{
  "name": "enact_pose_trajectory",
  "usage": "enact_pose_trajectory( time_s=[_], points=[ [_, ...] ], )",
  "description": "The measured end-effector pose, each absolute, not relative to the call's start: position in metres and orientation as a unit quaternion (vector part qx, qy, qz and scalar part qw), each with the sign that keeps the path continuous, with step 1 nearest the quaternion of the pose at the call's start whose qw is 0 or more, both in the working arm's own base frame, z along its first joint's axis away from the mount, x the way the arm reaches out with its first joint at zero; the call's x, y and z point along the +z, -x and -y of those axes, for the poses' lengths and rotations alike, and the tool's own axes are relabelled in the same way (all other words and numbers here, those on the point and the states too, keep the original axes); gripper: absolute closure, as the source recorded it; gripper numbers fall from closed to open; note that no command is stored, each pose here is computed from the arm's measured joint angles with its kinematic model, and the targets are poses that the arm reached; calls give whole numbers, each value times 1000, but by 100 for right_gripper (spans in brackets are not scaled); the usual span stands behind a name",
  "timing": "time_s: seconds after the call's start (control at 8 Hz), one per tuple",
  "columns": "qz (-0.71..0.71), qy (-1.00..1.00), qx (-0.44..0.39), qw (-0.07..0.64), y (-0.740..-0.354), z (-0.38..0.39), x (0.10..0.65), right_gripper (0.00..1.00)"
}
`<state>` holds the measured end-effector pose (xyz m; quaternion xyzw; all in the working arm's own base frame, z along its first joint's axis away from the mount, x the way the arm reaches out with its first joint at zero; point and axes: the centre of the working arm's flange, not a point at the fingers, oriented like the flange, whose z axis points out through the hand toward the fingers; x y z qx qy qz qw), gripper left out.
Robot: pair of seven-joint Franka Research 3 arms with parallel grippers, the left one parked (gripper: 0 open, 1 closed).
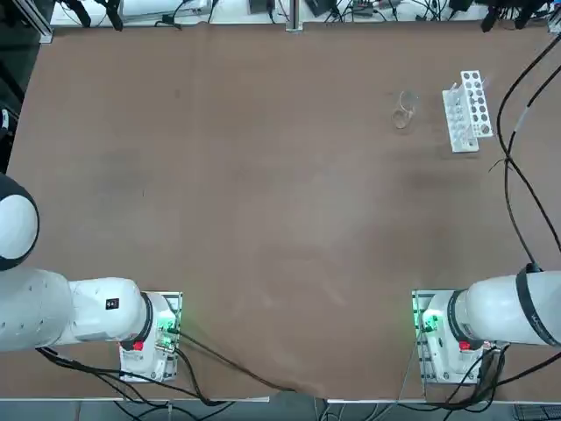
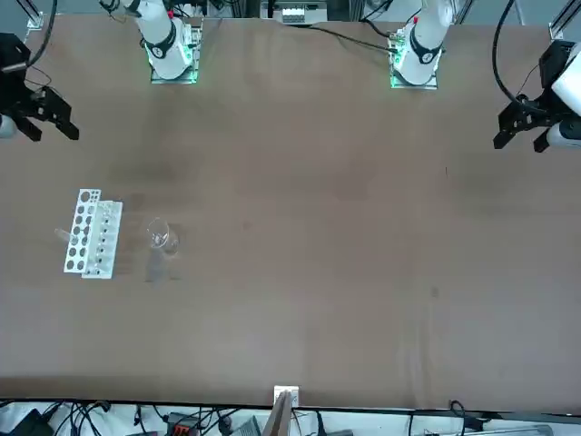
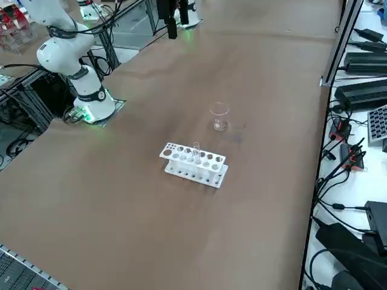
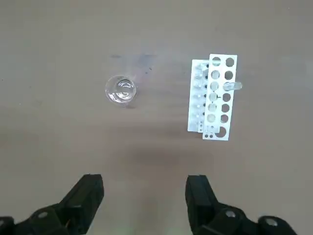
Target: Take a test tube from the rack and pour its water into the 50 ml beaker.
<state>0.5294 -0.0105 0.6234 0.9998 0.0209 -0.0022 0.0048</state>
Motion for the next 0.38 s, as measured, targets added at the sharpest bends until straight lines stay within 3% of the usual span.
enact_pose_trajectory(
  time_s=[0.38],
  points=[
    [-15, -1000, 0, -8, -528, 8, 626, 0]
  ],
)
